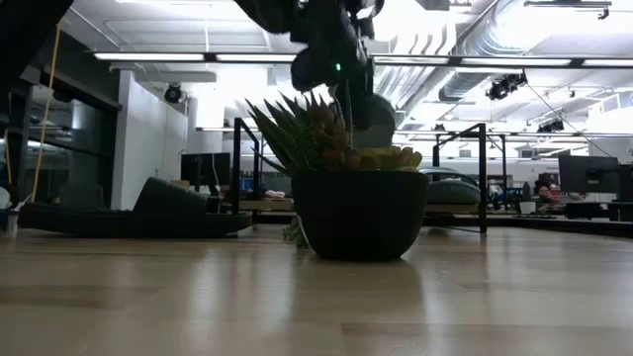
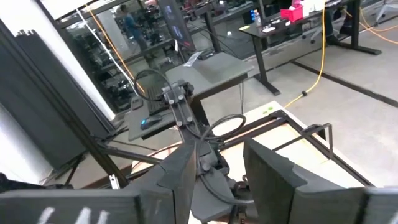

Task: Pick and place slides into the shelf
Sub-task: Put the blue slipper on the shelf

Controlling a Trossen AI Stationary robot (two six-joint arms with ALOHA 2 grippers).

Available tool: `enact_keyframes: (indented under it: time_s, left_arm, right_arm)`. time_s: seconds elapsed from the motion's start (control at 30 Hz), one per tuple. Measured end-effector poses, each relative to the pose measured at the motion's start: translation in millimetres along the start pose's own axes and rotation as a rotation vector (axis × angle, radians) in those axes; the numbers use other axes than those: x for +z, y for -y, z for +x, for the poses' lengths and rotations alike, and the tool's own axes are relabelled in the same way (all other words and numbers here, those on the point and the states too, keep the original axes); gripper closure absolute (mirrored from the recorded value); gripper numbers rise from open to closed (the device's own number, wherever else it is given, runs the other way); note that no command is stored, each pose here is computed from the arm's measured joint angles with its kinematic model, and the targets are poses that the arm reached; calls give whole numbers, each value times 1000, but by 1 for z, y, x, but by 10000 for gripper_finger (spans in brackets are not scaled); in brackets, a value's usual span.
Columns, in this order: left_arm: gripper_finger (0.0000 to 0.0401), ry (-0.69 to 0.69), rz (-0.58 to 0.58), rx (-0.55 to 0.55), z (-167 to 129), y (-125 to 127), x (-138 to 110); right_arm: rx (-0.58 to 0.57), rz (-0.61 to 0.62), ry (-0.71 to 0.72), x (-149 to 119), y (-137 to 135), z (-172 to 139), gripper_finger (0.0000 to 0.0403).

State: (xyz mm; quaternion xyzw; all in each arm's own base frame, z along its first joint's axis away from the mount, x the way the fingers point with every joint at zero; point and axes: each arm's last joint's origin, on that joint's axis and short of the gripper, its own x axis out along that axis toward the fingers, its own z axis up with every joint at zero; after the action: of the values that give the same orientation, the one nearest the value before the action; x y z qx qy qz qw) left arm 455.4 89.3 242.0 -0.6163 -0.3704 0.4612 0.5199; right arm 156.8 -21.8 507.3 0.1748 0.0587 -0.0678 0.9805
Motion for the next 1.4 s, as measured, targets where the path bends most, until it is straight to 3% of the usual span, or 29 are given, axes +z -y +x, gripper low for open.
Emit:
enact_keyframes:
  time_s: [0.63, 1.0, 1.4]
  left_arm:
    - [389, 16, 28, 22, 17, -7, 6]
    - [389, -27, -77, -11, 39, -39, -7]
    - [389, -23, -29, 16, 41, -49, -7]
  right_arm:
    - [-27, 22, -25, -3, 2, 0, 275]
    - [-36, 27, -23, -3, 2, 0, 275]
    - [-32, 42, -31, -3, 2, 0, 275]
